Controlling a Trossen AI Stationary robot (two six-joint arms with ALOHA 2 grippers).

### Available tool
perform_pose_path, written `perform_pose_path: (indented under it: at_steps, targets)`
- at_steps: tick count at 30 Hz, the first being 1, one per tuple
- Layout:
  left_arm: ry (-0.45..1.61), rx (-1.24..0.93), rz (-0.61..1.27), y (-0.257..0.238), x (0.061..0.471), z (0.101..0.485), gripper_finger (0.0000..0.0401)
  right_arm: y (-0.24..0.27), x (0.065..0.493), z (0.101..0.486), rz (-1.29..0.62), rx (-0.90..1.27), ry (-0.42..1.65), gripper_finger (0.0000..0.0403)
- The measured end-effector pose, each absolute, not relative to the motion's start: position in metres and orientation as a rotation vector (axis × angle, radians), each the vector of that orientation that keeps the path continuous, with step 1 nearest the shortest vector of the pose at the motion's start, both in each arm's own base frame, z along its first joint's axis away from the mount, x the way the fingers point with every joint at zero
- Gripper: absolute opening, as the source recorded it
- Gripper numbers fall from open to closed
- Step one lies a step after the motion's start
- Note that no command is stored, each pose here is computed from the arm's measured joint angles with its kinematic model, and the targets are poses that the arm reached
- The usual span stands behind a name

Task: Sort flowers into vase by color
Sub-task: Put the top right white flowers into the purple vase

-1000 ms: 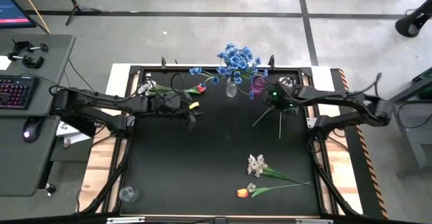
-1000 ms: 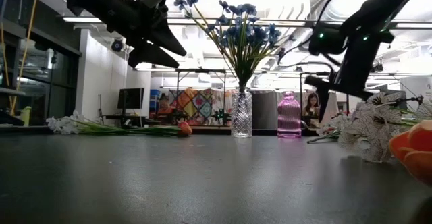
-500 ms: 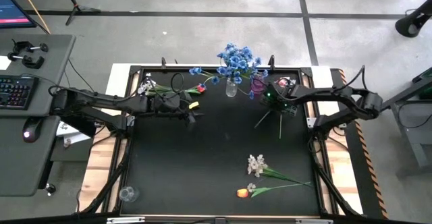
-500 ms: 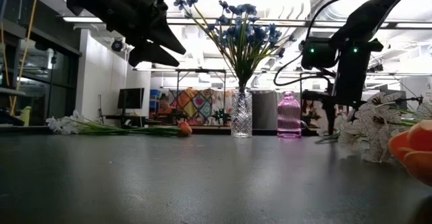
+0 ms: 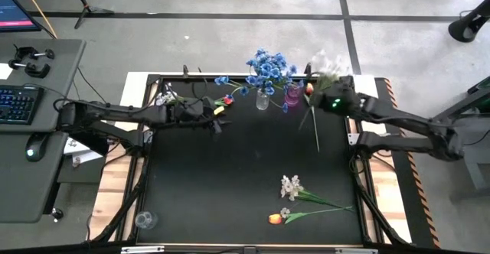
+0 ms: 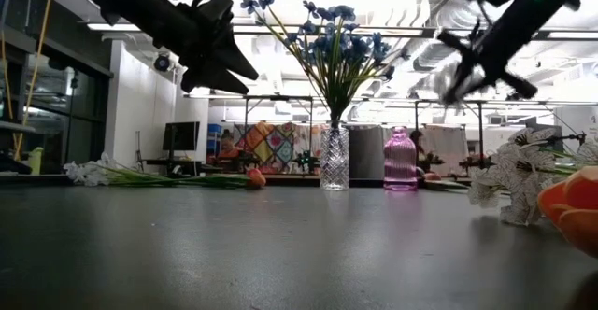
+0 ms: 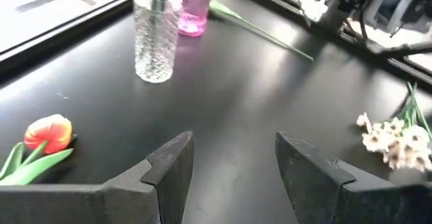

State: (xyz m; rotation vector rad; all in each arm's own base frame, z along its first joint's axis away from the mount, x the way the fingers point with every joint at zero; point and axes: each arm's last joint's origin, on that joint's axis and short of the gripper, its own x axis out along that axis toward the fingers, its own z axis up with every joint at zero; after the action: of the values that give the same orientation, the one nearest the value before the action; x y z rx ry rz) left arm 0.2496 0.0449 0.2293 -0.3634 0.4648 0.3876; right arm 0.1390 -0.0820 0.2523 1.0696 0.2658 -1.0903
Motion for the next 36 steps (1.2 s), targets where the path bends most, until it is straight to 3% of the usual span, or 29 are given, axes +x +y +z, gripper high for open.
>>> perform_pose_path:
  at_steps: [5,10,17,28,36]
  targets:
    - [0.428,-0.420,0.411,0.050,0.250,0.231,0.0197,-0.089,0.133,0.280,-1.063,0.859,0.110,0.0004]
    - [0.382,-0.477,0.407,0.050,0.251,0.235,0.0197,-0.102,0.142,0.297,-1.078,0.426,0.098,0.0002]
    - [0.245,-0.589,0.185,0.045,0.259,0.250,0.0197,-0.127,0.174,0.297,-0.920,0.096,0.130,0.0001]
    - [0.003,-0.763,-0.034,0.040,0.263,0.279,0.0197,-0.162,0.187,0.278,-0.949,0.036,0.169,0.0001]
    - [-0.042,-0.764,-0.059,0.037,0.263,0.284,0.0197,-0.160,0.189,0.275,-0.903,0.045,0.194,0.0000]
